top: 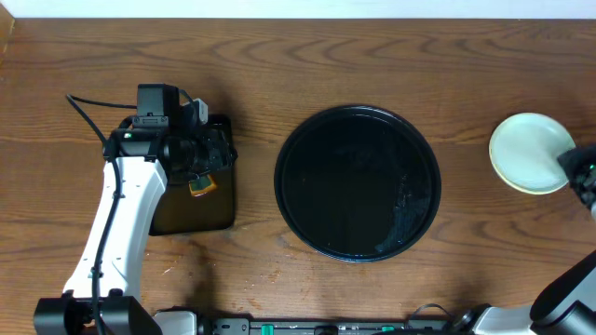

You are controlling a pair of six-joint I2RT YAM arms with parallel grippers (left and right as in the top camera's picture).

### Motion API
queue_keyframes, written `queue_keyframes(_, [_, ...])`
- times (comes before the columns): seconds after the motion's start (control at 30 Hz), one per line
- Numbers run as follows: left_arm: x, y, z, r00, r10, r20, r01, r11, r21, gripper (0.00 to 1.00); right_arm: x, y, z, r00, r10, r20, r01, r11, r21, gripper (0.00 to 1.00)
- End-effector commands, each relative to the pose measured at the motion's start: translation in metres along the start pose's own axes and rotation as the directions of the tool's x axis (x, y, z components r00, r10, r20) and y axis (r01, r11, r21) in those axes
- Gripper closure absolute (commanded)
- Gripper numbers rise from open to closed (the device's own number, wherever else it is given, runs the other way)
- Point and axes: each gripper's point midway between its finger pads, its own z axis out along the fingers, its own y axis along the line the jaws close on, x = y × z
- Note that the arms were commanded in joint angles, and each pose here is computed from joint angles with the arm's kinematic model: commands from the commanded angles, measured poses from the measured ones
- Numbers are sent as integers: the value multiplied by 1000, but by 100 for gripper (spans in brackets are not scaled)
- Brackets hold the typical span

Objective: Clean dirty plates on tray and stack at the side

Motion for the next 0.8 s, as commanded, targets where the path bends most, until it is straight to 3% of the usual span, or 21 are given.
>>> queue_keyframes(0.0, [-4, -1, -7, 999, 19, 26, -19, 1000, -6, 41, -6, 62, -34, 993, -113, 24, 115, 961, -252, 49])
queue_keyframes(0.17, [-4, -1, -7, 999, 19, 26, -19, 1000, -6, 41, 17, 121, -85, 967, -250, 56, 251, 878, -409, 46])
queue_keyframes(0.33, [0, -10, -5, 998, 59, 12, -59, 998, 14, 41, 90, 160, -109, 895, -445, -35, 378, 797, -472, 46])
queue_keyframes(0.5, [19, -37, 5, 981, 188, -34, -187, 981, 42, 41, 171, 133, -89, 746, -610, -266, 539, 789, -296, 51])
queue_keyframes(0.77, [38, -39, 36, 967, 234, -96, -237, 971, -21, 41, 214, 116, -62, 611, -676, -412, 600, 735, -315, 60])
